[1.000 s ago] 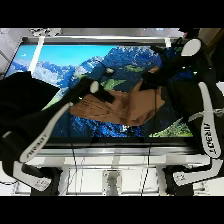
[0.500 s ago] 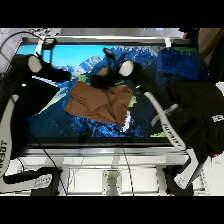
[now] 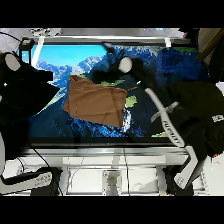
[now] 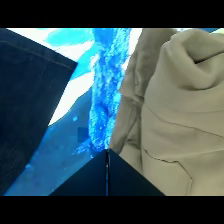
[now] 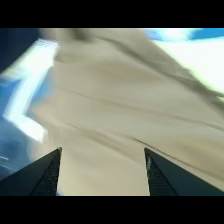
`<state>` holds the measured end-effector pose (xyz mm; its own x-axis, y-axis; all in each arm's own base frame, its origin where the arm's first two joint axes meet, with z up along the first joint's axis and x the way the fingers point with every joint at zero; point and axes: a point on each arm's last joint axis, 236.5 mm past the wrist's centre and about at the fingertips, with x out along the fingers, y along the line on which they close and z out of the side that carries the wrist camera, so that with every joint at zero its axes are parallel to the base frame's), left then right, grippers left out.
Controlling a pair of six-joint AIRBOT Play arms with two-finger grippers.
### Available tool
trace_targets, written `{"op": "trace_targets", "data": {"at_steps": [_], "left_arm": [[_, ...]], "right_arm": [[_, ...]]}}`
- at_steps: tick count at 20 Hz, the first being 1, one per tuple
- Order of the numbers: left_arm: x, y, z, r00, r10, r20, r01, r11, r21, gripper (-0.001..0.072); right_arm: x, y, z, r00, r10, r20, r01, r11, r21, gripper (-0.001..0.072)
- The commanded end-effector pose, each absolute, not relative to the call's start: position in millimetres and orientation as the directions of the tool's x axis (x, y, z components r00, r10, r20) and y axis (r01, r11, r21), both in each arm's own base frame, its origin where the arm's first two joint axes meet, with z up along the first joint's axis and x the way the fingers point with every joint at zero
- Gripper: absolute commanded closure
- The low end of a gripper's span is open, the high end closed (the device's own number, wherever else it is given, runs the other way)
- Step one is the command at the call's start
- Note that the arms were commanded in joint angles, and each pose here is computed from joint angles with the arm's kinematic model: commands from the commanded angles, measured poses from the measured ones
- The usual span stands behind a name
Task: Fold the clothes and pants, and hang the long-sleeved shirts on hangers.
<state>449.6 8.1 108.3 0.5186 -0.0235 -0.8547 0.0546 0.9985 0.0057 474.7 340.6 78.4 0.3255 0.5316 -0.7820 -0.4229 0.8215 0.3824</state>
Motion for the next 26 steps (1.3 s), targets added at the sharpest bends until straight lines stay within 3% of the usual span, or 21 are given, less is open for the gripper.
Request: {"op": "trace_targets", "data": {"at_steps": [1,3,5,8,9,11,12,13,15,17,18,26], "left_arm": [[447,15,107,0.511,-0.016,-0.860,0.047,0.999,0.010,0.0700],[447,15,107,0.510,-0.016,-0.860,0.047,0.999,0.010,0.0700],[447,15,107,0.510,-0.016,-0.860,0.047,0.999,0.009,0.0700],[447,14,107,0.511,-0.020,-0.860,0.047,0.999,0.005,0.0700],[447,14,107,0.511,-0.021,-0.860,0.047,0.999,0.004,0.0700],[447,13,107,0.511,-0.027,-0.859,0.048,0.999,-0.003,0.0700],[447,12,107,0.511,-0.027,-0.859,0.049,0.999,-0.003,0.0700],[447,12,107,0.511,-0.027,-0.859,0.049,0.999,-0.003,0.0700],[447,12,107,0.511,-0.027,-0.859,0.048,0.999,-0.002,0.0700],[447,12,107,0.511,-0.028,-0.859,0.049,0.999,-0.003,0.0700],[447,12,107,0.511,-0.028,-0.859,0.049,0.999,-0.003,0.0700],[447,7,108,0.512,-0.049,-0.858,0.053,0.998,-0.025,0.0700]], "right_arm": [[440,211,67,0.161,0.272,-0.949,-0.356,0.913,0.201,0.0141],[421,169,66,0.122,0.231,-0.965,-0.303,0.935,0.185,0.0141],[411,154,56,0.166,0.254,-0.953,-0.250,0.945,0.208,0.0141],[398,165,1,0.290,0.350,-0.890,-0.050,0.935,0.352,0.0139],[405,174,-16,0.377,0.405,-0.833,0.066,0.885,0.460,0.0139],[420,184,-44,0.532,0.479,-0.698,0.371,0.609,0.701,0.0147],[415,187,-60,0.536,0.506,-0.676,0.444,0.512,0.735,0.0201],[404,198,-70,0.500,0.571,-0.651,0.436,0.484,0.759,0.0245],[392,218,-71,0.422,0.697,-0.580,0.361,0.457,0.813,0.0242],[391,221,-76,0.387,0.744,-0.545,0.375,0.413,0.830,0.0066],[395,218,-80,0.388,0.741,-0.548,0.385,0.410,0.827,0.0024],[421,232,-83,0.367,0.759,-0.538,0.322,0.439,0.839,0.0017]]}}
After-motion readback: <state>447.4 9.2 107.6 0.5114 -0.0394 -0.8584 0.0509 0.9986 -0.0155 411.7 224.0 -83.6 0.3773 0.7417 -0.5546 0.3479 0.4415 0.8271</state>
